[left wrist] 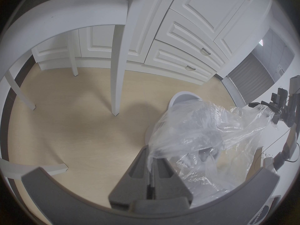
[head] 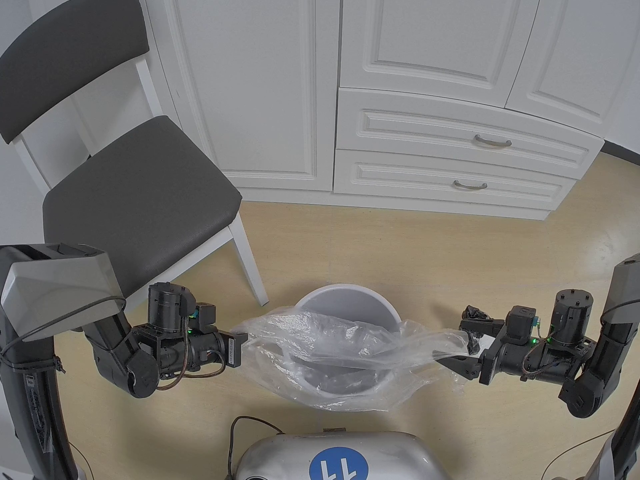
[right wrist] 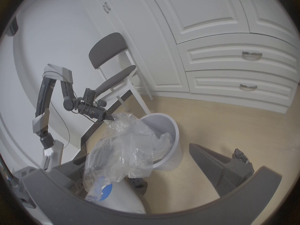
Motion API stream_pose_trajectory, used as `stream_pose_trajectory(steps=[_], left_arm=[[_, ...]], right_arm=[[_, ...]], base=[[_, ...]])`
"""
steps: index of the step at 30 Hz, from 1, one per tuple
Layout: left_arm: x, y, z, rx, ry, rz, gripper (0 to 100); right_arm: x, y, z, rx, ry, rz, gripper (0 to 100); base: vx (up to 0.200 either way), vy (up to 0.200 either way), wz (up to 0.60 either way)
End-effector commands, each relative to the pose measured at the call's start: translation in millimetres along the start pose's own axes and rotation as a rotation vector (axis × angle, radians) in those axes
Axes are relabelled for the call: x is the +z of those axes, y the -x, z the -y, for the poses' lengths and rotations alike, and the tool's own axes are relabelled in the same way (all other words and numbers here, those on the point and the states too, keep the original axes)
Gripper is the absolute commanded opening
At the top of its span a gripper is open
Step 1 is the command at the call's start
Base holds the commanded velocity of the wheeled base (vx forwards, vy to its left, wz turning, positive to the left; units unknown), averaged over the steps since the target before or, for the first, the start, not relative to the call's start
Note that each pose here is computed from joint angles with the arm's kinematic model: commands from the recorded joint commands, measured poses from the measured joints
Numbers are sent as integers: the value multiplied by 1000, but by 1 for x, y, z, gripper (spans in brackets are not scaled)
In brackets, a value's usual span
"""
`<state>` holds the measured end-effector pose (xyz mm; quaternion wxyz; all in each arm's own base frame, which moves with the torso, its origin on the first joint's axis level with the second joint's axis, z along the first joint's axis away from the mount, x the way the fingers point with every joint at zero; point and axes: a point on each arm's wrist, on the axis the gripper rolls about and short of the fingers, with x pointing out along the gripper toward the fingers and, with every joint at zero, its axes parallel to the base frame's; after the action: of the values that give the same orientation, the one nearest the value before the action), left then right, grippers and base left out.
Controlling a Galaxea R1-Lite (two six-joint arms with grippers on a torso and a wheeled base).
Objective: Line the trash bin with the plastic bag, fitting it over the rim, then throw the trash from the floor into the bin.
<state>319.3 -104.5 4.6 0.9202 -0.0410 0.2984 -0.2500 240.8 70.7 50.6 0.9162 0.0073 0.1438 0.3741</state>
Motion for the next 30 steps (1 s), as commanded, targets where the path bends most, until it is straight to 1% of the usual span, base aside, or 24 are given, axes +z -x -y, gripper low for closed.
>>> stream_pose_trajectory(steps=[1,6,7,10,11,12,17,24,26,30], left_arm=[[1,1,3,-6,-4,4,0],[-1,1,3,-8,-6,-3,0],[-4,-2,3,-7,-3,-17,0],[-10,-7,1,-4,1,-34,0],[-14,-11,-1,-3,5,-49,0],[-14,-12,-1,-3,5,-49,0],[-19,-21,-11,17,22,-60,0],[-21,-23,-12,20,24,-64,0],[-21,-24,-13,21,25,-65,0],[-22,-24,-13,21,26,-67,0]], right_arm=[[1,3,3,-16,-3,16,100],[-5,1,6,-24,-8,-6,100],[-18,-1,19,-61,7,-47,100],[-26,0,31,-95,34,-69,100],[-30,2,39,-114,43,-78,100],[-30,2,39,-116,43,-77,100],[-31,16,55,-38,14,-43,100],[-33,43,78,102,-25,31,100],[-33,45,81,121,-26,42,100],[-33,45,83,128,-26,48,100]], base=[[0,0,0],[0,0,0],[0,0,0],[0,0,0],[0,0,0],[0,0,0],[0,0,0],[0,0,0],[0,0,0],[0,0,0]])
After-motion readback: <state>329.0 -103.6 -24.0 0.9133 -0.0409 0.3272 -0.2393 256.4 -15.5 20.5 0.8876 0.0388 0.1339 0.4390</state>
